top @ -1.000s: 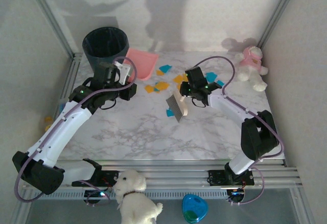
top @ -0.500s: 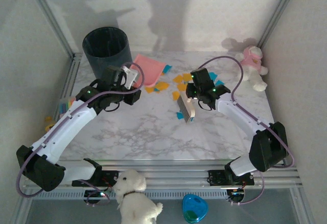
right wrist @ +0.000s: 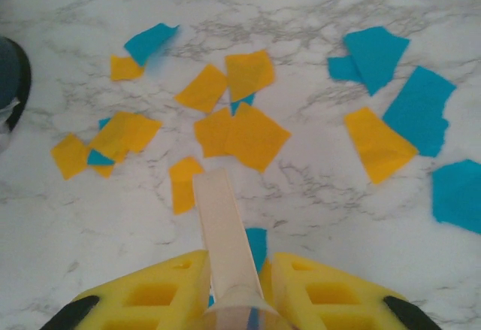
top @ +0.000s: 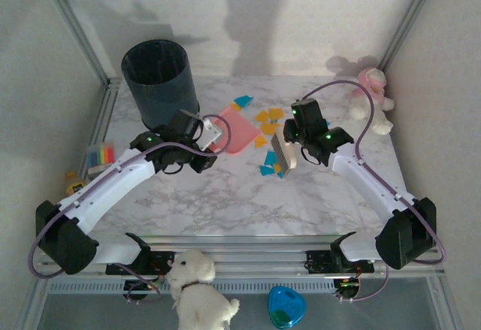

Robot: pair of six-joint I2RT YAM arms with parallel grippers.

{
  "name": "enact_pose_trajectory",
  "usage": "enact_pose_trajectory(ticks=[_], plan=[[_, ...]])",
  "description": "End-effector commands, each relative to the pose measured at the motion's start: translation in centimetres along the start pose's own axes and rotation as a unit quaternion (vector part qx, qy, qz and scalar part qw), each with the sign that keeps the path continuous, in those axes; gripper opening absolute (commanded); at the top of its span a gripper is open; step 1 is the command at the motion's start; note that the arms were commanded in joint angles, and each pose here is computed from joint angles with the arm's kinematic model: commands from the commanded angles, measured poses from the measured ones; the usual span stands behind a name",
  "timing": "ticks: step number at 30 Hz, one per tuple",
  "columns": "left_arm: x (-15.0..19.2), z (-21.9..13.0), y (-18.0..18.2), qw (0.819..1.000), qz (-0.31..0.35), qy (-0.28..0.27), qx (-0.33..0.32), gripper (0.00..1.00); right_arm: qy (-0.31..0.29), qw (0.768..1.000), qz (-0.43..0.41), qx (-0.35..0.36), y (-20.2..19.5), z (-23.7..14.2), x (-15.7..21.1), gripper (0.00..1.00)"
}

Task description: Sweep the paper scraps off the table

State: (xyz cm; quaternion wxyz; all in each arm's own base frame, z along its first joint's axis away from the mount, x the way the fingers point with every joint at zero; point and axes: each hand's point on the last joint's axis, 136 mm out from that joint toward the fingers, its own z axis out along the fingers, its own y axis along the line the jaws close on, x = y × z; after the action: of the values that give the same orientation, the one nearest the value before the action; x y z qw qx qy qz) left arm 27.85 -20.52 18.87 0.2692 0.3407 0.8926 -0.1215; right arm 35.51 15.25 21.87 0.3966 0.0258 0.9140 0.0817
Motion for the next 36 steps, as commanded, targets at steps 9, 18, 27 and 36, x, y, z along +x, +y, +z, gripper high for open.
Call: enact_pose_trajectory(ticks=[9,18,27,36], plan=[[5.0,3.2,-3.0,0.989,0.082,0.113,0.051,0.0,-0.023,0.996,-0.033,0.076,-4.4,-1.3,0.6,0.0],[7.8,5.8,-4.7,0.97,0.117,0.194,0.083,0.0,-0.043,0.996,-0.045,0.068,-4.3,-1.0,0.7,0.0],[8.3,7.3,-4.9,0.962,0.129,0.226,0.088,0.0,-0.073,0.993,-0.072,0.06,-3.7,0.0,-0.1,0.0],[8.4,8.2,-4.6,0.956,0.139,0.244,0.084,0.0,-0.1,0.986,-0.117,0.057,-2.3,1.3,-0.7,0.0]])
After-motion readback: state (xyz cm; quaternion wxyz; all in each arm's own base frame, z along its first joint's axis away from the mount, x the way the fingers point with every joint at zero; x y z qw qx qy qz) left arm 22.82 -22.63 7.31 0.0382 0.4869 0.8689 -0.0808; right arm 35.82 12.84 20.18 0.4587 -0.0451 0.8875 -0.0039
